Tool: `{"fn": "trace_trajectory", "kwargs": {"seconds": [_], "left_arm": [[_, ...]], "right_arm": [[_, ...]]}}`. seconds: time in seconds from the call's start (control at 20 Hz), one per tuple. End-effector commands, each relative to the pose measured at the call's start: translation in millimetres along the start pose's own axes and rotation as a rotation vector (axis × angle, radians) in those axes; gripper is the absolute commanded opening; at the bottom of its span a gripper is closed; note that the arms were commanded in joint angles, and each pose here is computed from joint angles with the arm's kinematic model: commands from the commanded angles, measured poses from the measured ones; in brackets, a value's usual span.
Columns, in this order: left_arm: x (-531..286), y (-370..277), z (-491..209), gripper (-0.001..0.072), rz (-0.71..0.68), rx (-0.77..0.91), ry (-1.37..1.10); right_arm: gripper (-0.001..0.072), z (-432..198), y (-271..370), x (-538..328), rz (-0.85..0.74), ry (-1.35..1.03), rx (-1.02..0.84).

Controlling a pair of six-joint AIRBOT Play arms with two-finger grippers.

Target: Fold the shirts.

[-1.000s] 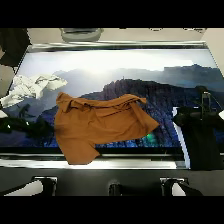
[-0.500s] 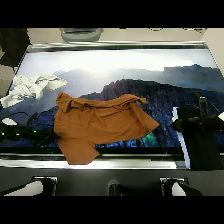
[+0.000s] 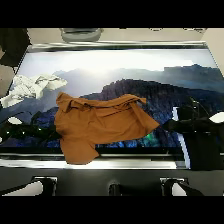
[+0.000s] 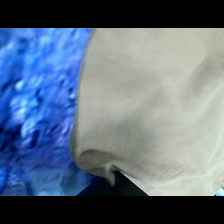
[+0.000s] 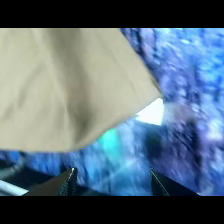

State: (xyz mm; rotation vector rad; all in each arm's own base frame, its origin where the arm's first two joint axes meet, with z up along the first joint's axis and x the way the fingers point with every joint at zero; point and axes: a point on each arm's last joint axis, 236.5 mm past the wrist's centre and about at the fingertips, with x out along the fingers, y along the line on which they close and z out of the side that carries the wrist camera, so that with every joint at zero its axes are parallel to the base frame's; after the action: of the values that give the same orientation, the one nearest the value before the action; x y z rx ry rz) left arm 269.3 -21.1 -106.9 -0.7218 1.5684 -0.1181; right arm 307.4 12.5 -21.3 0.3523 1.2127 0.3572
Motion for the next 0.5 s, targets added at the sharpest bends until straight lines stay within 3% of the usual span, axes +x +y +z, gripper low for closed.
{"fn": "trace_trajectory", "kwargs": {"seconds": [0.0,0.2,0.45], "left_arm": [[-0.5,2.0,3.5,0.0037,0.012,0.0,-0.016],[-2.8,-0.4,-0.2,0.0037,0.007,0.004,-0.007],[-3.5,-0.8,0.5,0.0037,0.008,0.006,-0.012]], "right_arm": [[0.0534,13.0,-11.6,21.9,-0.081,-0.072,0.07],[0.0546,17.6,-41.4,51.3,-0.177,-0.069,0.149],[0.0493,16.2,-23.4,93.3,-0.047,-0.035,0.204]]}}
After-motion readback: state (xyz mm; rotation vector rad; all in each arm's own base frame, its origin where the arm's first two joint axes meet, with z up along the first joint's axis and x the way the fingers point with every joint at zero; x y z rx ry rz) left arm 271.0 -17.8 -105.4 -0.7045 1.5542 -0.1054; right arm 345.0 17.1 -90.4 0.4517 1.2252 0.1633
